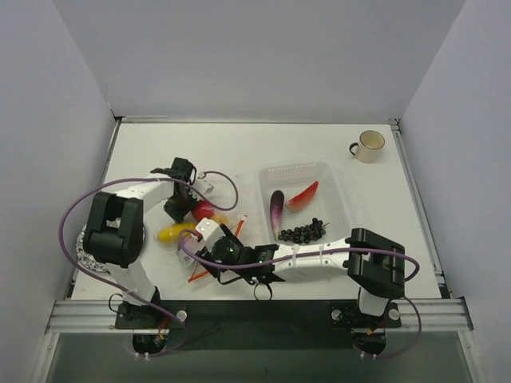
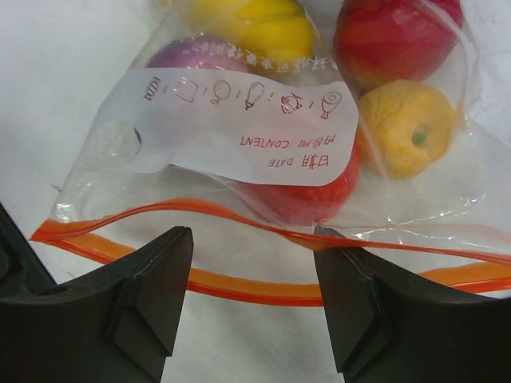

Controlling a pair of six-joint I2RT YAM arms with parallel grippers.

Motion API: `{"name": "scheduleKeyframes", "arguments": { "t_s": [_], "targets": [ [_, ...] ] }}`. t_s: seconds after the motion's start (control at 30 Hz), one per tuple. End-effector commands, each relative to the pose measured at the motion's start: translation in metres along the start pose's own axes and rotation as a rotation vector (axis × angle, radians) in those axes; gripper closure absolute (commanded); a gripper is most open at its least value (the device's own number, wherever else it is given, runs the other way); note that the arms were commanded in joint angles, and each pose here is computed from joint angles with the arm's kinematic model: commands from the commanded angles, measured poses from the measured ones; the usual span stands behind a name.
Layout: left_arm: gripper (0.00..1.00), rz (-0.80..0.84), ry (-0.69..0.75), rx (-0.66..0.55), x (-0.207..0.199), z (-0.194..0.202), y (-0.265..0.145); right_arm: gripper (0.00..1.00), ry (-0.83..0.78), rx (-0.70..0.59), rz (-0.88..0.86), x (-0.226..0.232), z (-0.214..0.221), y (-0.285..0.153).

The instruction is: Open the zip-top bag and remove the fake food

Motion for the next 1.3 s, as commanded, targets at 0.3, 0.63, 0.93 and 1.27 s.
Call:
{"name": "scheduleKeyframes", "arguments": {
  "t_s": [0.3,0.63,0.93,1.27],
  "targets": [
    [1.00,0.092,0.024,0.019,-0.017,0.006,0.009,0.13,0.032,-0.008,0.086,-0.023,-0.009,0.038],
    [1.00,0.273,0.029,0.015,-0.045,0.009,-0.014,0.01,0.086,-0.039,0.067,-0.031,-0.001,0.074],
    [1.00,0.250,-0.010,0.015,-0.034,0.011,-0.009,0.36,0.105,-0.044,0.053,-0.030,0.008,0.052],
    [1.00,0.124,-0.111,0.019,0.012,-0.001,0.007,0.63,0.177,-0.190,0.114,-0.065,-0.027,-0.074]
  ]
}}
Point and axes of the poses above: each gripper's point midway between its finger pads, its own y axis out along the fingers, its own x axis along the line the jaws close on, z = x × y, the point moved 2 cm from there along -y, back along the fingers, and after that the axes turned 8 degrees about -y, right-handed, at the moved point
